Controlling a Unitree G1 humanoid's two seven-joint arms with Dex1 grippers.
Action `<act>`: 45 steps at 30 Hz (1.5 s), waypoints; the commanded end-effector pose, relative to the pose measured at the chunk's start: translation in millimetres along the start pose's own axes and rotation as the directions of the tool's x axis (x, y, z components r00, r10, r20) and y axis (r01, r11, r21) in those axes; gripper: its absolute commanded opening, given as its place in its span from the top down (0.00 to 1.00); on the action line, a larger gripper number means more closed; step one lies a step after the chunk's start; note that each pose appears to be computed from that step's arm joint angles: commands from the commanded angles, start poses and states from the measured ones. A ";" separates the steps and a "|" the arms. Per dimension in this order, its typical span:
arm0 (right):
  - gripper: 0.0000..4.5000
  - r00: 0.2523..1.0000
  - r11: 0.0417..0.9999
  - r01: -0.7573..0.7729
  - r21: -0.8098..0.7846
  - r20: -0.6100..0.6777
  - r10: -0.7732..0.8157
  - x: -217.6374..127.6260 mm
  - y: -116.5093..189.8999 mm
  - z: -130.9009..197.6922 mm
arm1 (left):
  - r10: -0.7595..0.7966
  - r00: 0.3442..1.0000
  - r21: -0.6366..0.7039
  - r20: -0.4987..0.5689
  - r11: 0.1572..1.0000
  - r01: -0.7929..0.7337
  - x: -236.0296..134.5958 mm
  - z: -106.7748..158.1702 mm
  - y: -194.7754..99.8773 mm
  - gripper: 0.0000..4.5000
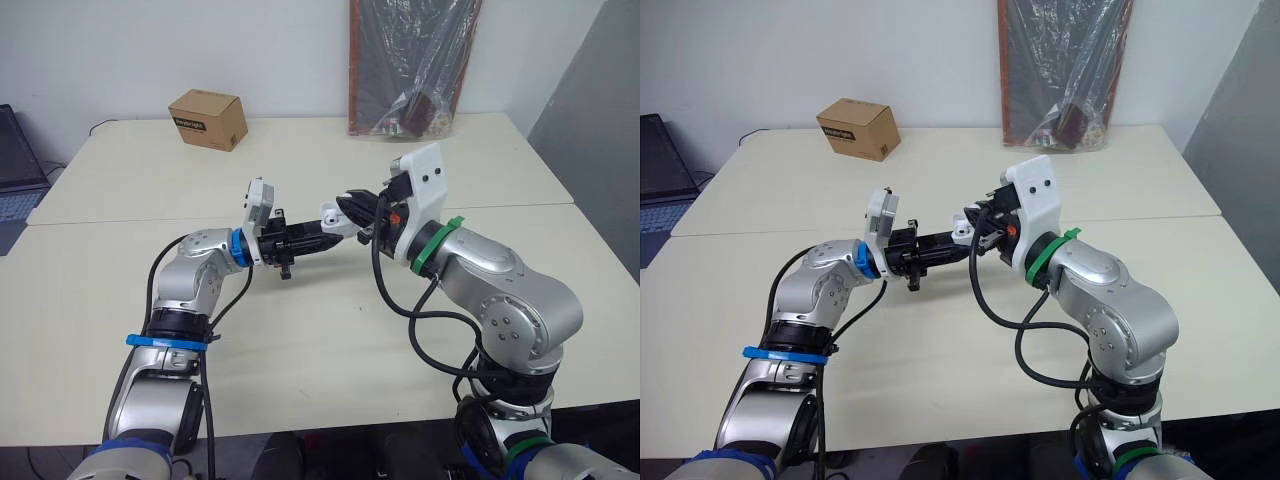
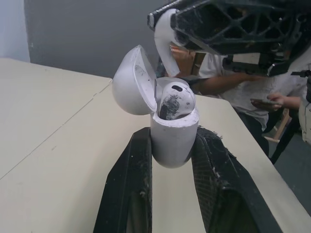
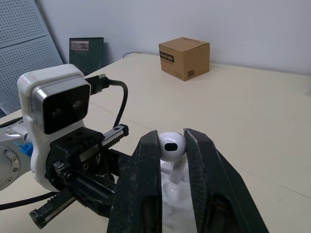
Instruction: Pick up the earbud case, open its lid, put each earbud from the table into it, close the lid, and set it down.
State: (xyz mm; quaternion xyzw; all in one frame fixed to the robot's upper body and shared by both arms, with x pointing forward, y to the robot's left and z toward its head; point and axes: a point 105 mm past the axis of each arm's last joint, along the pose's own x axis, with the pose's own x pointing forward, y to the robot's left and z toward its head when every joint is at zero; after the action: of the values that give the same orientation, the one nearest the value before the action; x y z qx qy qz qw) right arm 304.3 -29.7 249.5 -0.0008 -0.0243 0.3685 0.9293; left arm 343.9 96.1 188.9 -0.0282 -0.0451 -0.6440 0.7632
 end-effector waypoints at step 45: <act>0.92 0.996 0.947 0.062 -0.315 -0.042 -0.079 4.7 0.2 -8.7 | -0.033 0.995 0.104 0.099 0.994 0.023 13.4 49.3 -11.5 0.82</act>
State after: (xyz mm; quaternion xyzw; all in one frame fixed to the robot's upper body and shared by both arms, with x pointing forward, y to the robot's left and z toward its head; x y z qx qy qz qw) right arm 308.1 -27.3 244.1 -0.1467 -0.0679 0.3247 0.9319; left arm 345.2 93.4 200.8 -0.0381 -0.0424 -0.6266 0.7772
